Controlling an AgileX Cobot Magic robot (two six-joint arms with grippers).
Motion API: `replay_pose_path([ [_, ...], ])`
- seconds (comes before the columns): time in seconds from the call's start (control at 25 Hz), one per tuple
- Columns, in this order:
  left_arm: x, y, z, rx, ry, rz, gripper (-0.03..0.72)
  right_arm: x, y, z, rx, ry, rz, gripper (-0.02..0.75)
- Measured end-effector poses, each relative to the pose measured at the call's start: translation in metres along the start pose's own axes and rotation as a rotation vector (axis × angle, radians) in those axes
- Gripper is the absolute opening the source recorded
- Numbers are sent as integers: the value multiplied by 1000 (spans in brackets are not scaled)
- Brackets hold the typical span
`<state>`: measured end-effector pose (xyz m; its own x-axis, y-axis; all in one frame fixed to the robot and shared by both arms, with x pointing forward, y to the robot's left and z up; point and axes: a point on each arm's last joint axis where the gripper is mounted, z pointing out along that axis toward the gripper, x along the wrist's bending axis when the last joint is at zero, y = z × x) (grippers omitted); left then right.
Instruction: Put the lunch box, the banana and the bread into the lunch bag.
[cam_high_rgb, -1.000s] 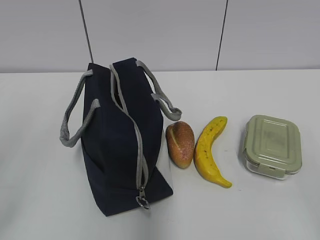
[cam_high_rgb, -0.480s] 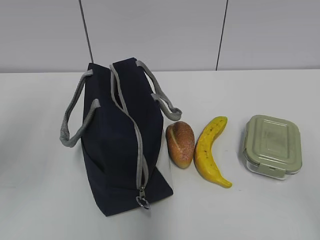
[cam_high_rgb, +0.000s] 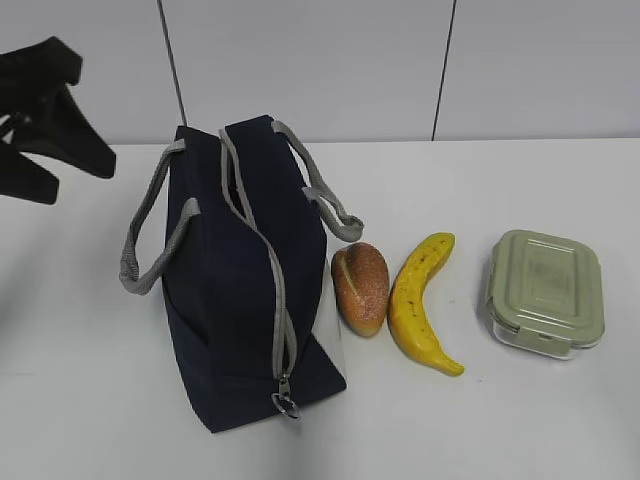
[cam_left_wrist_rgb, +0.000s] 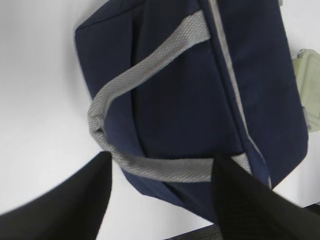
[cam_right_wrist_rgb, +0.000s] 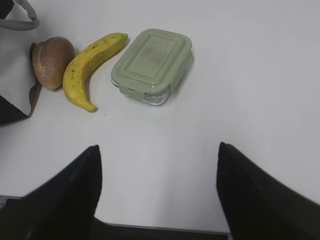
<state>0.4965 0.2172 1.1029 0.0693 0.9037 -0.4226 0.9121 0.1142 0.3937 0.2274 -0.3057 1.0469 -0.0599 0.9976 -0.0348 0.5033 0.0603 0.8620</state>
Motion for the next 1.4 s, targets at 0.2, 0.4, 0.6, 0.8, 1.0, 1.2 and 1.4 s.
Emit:
replay_pose_path([
  [0.2,-14,17,18,18,-16,-17,443,0,0,0,0,0,0,530],
  [0.4,-26,27,40,56,-24,-18,445,0,0,0,0,0,0,530],
  [0.6,-41,31,57,91,-36,6,445,0,0,0,0,0,0,531],
  [0.8,-44,36,69,112,-13,-4,445,0,0,0,0,0,0,530],
  [1.0,-39,36,77,135,32,-13,446,0,0,0,0,0,0,530],
  [1.2,-37,37,77,128,55,-7,356,0,0,0,0,0,0,531],
  [1.4,-37,38,77,115,54,21,69,0,0,0,0,0,0,531],
])
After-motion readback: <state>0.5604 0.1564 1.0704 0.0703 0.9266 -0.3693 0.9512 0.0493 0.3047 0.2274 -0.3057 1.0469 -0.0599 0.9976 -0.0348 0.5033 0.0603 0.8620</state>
